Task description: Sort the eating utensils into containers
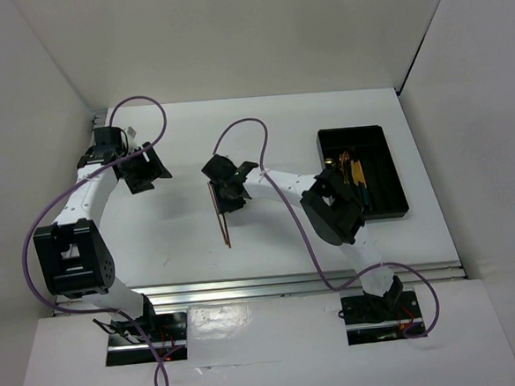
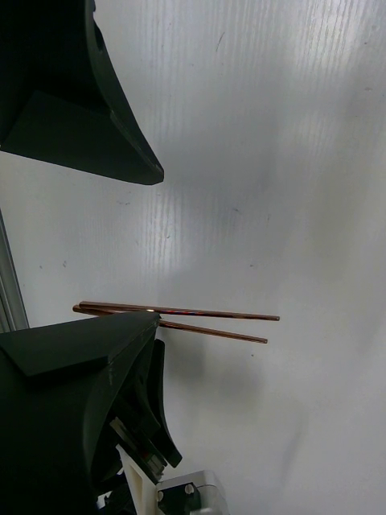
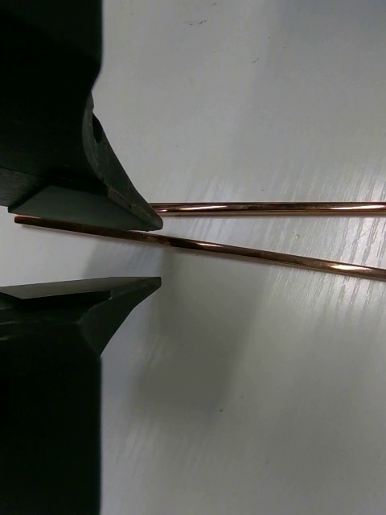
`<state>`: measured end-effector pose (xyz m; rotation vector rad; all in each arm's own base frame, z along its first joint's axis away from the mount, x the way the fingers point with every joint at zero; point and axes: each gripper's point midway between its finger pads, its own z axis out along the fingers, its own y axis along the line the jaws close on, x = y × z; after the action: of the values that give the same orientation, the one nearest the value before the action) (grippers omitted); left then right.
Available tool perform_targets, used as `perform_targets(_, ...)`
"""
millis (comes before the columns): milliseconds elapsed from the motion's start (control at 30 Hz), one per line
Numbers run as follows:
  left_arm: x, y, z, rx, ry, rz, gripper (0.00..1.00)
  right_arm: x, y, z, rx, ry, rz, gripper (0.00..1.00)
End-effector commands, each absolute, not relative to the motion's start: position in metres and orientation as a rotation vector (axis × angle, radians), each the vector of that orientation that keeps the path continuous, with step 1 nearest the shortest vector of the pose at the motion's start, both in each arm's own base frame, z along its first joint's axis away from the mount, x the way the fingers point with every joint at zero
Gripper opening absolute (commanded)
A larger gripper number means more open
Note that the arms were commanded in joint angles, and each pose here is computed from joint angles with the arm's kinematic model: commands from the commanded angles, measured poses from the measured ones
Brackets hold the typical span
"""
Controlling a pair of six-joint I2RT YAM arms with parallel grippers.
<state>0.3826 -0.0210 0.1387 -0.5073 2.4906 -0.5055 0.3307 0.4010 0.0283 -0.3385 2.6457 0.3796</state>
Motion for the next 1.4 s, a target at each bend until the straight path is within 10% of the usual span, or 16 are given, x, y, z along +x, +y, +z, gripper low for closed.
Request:
perform_targets(0, 0.385, -0.021, 0.155, -0.487, 2.443, -0.524, 0.78, 0.340, 0.417, 0.045, -0.335, 2.586, 0.423, 0.37)
perform_targets(1367, 0.386, -0.023, 0.149, -0.490, 2.459, -0.538, 0.77, 0.322, 0.360, -0.022, -0.284, 2.723, 0.021, 0.25)
